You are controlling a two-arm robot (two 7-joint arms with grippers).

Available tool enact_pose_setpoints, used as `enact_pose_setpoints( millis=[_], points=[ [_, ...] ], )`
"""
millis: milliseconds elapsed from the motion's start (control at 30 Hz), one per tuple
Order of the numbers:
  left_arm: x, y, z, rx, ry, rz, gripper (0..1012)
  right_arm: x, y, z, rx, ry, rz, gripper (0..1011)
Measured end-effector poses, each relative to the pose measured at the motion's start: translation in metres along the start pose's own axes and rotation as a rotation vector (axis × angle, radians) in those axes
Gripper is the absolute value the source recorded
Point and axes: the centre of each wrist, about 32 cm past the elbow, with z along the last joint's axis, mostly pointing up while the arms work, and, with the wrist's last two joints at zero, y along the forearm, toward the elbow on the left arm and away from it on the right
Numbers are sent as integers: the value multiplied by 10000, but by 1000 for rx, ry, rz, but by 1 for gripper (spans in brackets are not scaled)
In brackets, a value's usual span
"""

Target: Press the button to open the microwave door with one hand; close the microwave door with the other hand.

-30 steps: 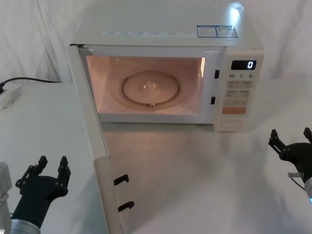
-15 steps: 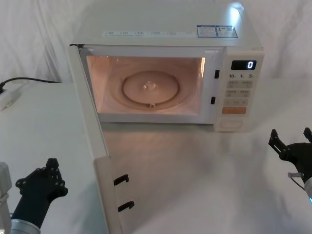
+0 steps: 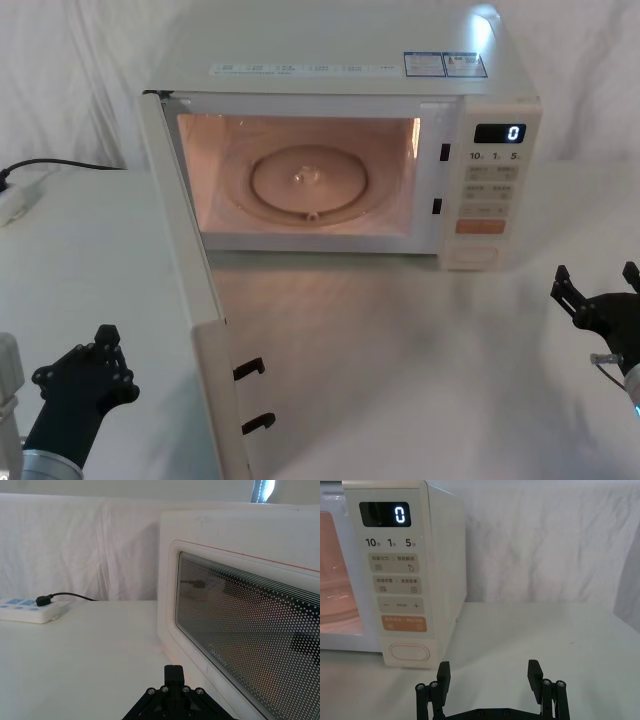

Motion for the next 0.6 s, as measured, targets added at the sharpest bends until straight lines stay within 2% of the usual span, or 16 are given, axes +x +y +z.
enact_pose_setpoints(
  millis=[267, 433, 600],
  points=[
    [22, 5, 13, -1, -3, -3, 0, 1, 0, 0, 0, 0, 0, 1002],
    [133, 54, 112, -7, -5, -28, 0, 0, 0, 0, 0, 0, 0, 1002],
    [253, 122, 222, -7, 9, -46, 0, 0, 0, 0, 0, 0, 0, 1002]
  ],
)
